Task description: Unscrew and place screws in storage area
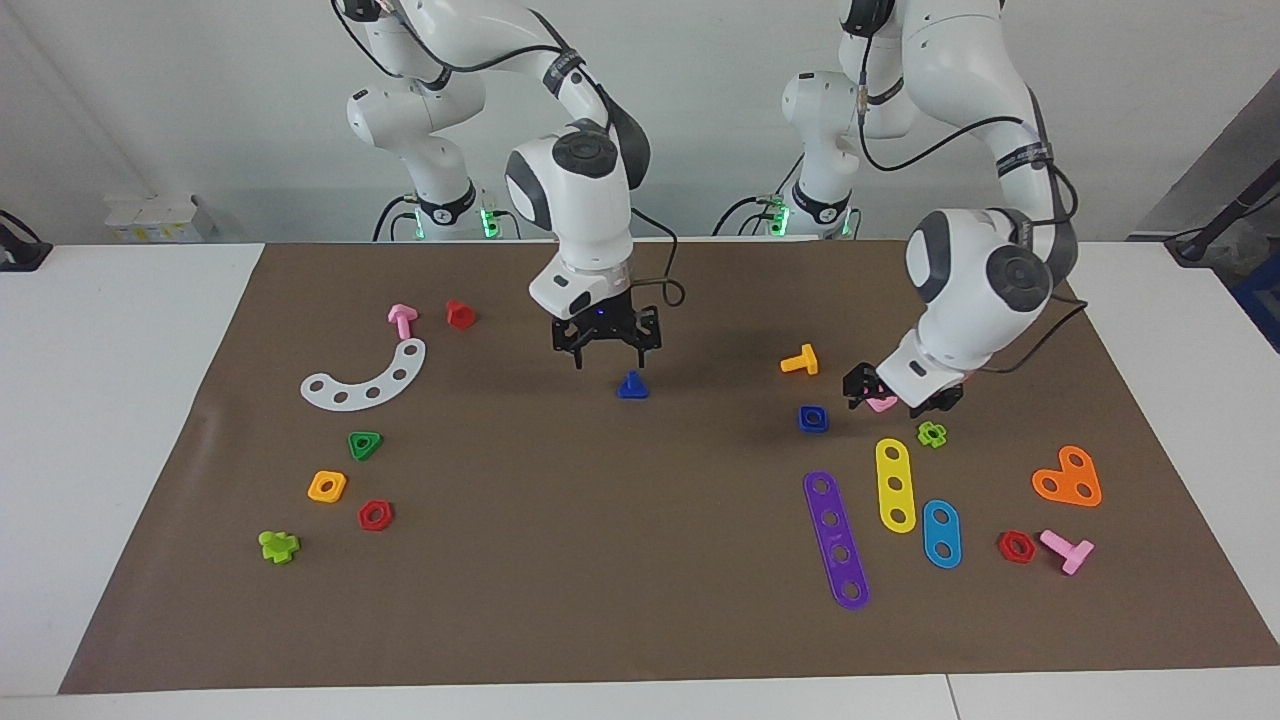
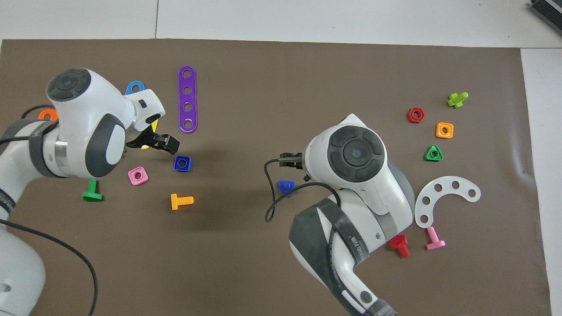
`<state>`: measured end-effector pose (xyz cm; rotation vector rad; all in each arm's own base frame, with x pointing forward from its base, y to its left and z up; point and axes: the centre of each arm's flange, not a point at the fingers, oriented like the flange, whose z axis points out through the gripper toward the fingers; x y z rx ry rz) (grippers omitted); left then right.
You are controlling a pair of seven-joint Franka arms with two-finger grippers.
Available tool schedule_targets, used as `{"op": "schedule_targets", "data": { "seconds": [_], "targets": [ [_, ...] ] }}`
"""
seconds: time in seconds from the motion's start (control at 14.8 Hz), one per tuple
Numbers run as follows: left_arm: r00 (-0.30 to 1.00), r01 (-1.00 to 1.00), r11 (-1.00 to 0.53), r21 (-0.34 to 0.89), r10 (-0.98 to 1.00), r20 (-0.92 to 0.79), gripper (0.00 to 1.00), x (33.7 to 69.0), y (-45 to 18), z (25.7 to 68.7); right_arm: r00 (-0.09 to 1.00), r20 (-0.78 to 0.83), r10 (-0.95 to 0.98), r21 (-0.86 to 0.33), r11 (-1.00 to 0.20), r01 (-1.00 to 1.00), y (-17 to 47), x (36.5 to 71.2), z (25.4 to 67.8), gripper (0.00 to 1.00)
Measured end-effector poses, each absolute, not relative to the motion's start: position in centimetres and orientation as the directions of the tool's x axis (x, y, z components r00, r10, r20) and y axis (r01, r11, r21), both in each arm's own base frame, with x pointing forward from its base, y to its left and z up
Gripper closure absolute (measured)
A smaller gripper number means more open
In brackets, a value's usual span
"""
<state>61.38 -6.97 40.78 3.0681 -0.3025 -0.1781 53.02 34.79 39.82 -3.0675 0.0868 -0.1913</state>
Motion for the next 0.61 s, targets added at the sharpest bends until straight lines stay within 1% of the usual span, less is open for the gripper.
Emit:
{"op": "schedule_targets", "data": {
  "seconds": [0.07,0.13,0.27,0.34,0.4,0.47,0.54,0.61],
  "targets": [
    [0.977,-0.18,-0.983,0.046,-0.184,-0.108,0.0,61.2,-5.2,42.2,0.99,0.126,-0.064,-0.077,-0.996,-0.054,35.4,52.8,38.3,0.09],
    [0.978,-0.176,-0.984,0.015,-0.176,-0.111,0.0,60.9,-3.6,43.4,0.99,0.123,-0.062,-0.076,-0.996,-0.053,35.8,52.6,36.9,0.09],
    [0.979,-0.165,-0.986,-0.019,-0.161,-0.122,0.0,59.9,-1.5,45.6,0.994,0.1,-0.048,-0.055,-0.998,-0.042,36.7,51.7,34.7,0.19],
    [0.982,-0.152,-0.988,-0.024,-0.148,-0.12,0.0,59.5,-0.5,46.8,0.995,0.097,-0.04,-0.033,-0.999,-0.037,37.2,51.1,33.7,0.19],
    [0.984,-0.138,-0.99,-0.023,-0.135,-0.113,0.0,59.0,0.5,48.0,0.995,0.097,-0.035,-0.008,-0.999,-0.034,37.5,50.6,32.8,0.22],
    [0.986,-0.129,-0.991,-0.021,-0.126,-0.105,0.0,58.4,1.6,49.2,0.995,0.095,-0.03,0.01,-0.999,-0.031,37.6,50.1,32.1,0.22],
    [0.988,-0.124,-0.992,-0.017,-0.122,-0.095,0.0,57.8,2.9,50.5,0.996,0.09,-0.028,0.019,-0.999,-0.03,37.5,49.8,31.7,0.25],
    [0.989,-0.123,-0.992,-0.014,-0.121,-0.083,0.0,57.2,4.2,51.8,0.996,0.085,-0.027,0.023,-0.999,-0.029,37.5,49.7,31.4,0.26]
  ]
}}
